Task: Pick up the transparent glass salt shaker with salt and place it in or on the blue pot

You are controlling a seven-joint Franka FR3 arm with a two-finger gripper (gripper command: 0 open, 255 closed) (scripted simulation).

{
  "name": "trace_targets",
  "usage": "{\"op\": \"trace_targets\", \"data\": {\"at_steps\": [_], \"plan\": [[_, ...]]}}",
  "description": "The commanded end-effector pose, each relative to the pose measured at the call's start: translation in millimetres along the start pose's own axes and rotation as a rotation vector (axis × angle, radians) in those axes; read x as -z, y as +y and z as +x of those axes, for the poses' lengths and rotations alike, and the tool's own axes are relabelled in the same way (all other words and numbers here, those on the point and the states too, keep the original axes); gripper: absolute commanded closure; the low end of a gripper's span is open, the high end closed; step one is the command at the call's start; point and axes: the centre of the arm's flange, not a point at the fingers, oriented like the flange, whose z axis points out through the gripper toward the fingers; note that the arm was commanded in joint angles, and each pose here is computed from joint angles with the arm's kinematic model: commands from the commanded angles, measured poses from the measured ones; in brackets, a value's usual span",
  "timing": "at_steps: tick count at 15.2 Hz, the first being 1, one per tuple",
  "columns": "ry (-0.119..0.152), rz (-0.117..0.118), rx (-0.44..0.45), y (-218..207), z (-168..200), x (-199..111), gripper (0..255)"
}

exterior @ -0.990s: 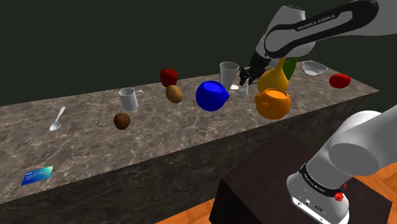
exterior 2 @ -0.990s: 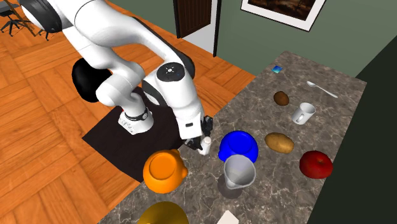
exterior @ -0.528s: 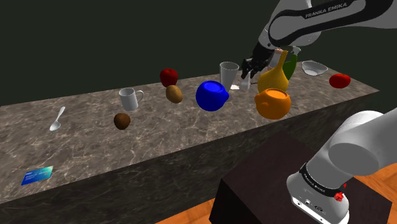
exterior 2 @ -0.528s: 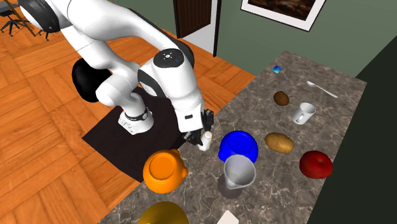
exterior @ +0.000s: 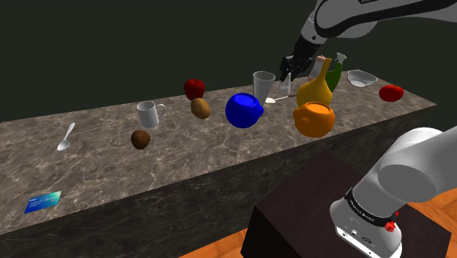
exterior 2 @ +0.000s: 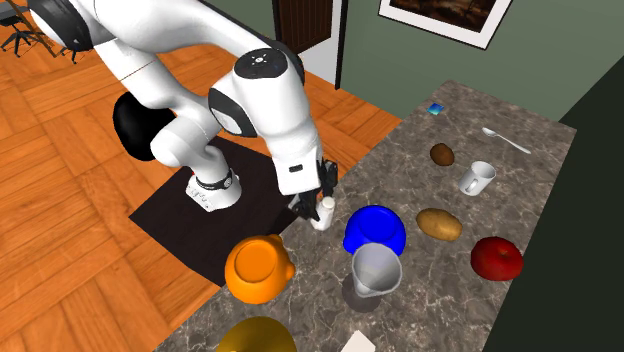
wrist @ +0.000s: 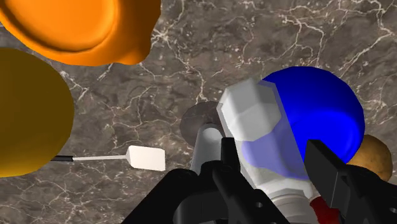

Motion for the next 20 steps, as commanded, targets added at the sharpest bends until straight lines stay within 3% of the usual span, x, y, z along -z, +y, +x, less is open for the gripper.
{"op": "trace_targets", "data": {"at_steps": [1,14,20], "plan": [[0.000,0.000,0.000,-1,1,10,255],[0.000,0.000,0.000,-126,104,-15,255],[0.000,0.000,0.000,-123,96,-46,255]]}}
